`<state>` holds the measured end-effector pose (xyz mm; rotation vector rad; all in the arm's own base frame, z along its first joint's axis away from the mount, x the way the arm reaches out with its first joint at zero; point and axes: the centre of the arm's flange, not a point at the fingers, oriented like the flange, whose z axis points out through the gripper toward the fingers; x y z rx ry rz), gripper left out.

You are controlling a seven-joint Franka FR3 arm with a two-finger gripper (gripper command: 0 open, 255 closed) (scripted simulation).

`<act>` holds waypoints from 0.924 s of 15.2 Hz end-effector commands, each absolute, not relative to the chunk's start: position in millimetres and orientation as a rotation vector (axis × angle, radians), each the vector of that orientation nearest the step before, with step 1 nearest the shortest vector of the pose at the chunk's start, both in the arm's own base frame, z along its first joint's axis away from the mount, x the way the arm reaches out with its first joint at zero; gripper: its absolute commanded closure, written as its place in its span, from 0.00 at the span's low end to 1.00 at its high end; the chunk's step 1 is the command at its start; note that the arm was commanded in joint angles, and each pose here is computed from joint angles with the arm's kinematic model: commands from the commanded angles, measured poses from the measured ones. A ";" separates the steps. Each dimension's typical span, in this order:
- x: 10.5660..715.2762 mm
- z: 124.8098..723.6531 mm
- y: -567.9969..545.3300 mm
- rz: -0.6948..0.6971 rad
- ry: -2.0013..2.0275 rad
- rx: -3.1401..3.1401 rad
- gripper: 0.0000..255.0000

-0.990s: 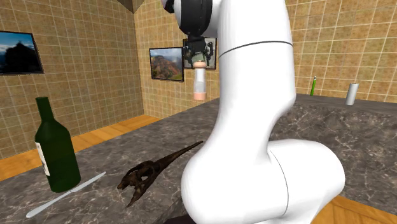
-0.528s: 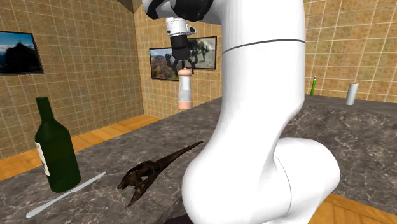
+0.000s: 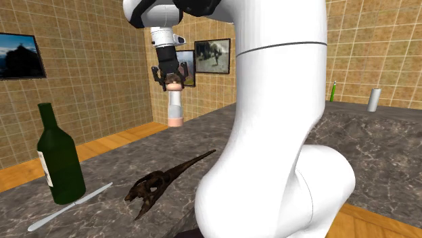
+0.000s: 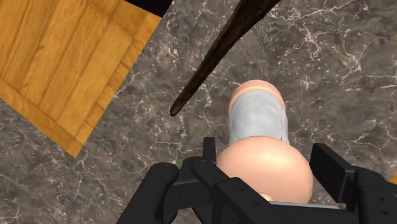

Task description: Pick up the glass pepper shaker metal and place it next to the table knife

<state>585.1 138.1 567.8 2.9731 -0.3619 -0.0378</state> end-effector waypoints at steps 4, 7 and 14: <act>570.3 544.1 200.2 -0.037 -0.364 2.973 1.00; 562.4 530.1 236.4 -0.037 -0.364 2.973 1.00; 544.1 497.5 320.9 -0.037 -0.364 2.973 1.00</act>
